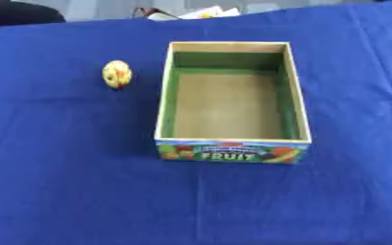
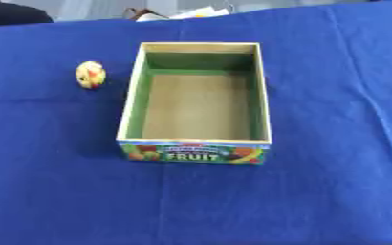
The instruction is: Pick up objects on the table and place them in the box.
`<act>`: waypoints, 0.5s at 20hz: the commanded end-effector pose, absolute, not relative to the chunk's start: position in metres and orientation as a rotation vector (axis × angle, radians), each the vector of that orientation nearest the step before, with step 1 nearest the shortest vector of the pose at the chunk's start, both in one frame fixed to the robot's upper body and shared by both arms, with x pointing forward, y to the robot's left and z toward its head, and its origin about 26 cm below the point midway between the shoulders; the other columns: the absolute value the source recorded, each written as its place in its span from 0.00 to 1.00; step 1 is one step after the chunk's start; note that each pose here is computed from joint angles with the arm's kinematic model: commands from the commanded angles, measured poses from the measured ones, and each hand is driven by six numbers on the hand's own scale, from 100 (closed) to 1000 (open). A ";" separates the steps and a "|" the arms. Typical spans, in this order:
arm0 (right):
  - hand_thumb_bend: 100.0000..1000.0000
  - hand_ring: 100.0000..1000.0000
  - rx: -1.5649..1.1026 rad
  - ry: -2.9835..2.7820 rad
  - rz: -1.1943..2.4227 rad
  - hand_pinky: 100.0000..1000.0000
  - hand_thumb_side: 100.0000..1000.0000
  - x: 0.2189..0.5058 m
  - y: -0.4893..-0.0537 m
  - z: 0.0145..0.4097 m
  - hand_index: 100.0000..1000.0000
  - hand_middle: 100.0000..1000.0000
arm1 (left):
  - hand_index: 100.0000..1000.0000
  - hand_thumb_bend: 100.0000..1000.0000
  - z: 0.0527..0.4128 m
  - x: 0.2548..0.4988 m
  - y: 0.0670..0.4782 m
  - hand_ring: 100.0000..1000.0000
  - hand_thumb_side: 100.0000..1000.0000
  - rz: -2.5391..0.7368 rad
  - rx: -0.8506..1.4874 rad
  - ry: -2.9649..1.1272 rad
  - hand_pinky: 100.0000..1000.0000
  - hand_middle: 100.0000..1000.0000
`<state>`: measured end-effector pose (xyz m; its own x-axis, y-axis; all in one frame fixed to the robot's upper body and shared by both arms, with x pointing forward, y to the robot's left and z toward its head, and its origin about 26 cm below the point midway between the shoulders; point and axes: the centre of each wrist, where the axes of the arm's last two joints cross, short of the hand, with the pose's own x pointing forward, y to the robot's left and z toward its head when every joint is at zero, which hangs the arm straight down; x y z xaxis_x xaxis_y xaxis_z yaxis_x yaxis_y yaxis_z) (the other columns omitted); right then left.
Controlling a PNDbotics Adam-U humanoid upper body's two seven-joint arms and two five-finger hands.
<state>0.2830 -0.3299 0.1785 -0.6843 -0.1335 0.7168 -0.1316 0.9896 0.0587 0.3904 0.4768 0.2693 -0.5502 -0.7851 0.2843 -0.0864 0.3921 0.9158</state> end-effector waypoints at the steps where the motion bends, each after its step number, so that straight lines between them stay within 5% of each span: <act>1: 0.00 0.76 0.186 -2.360 0.035 0.50 1.00 0.282 -0.327 0.186 0.85 0.45 | 1.00 0.00 0.279 0.398 0.473 0.71 0.82 -1.799 0.710 -1.736 0.62 0.73; 10: 0.00 0.77 0.219 -2.350 0.087 0.51 1.00 0.284 -0.320 0.186 0.85 0.45 | 1.00 0.02 0.280 0.432 0.439 0.75 0.84 -1.863 0.718 -1.674 0.62 0.76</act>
<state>0.2853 -0.3215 0.1764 -0.6748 -0.1462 0.7234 -0.1748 0.9840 0.0358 0.4327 0.4369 0.2668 -0.5432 -0.8176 0.1908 -0.0509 0.2589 0.9646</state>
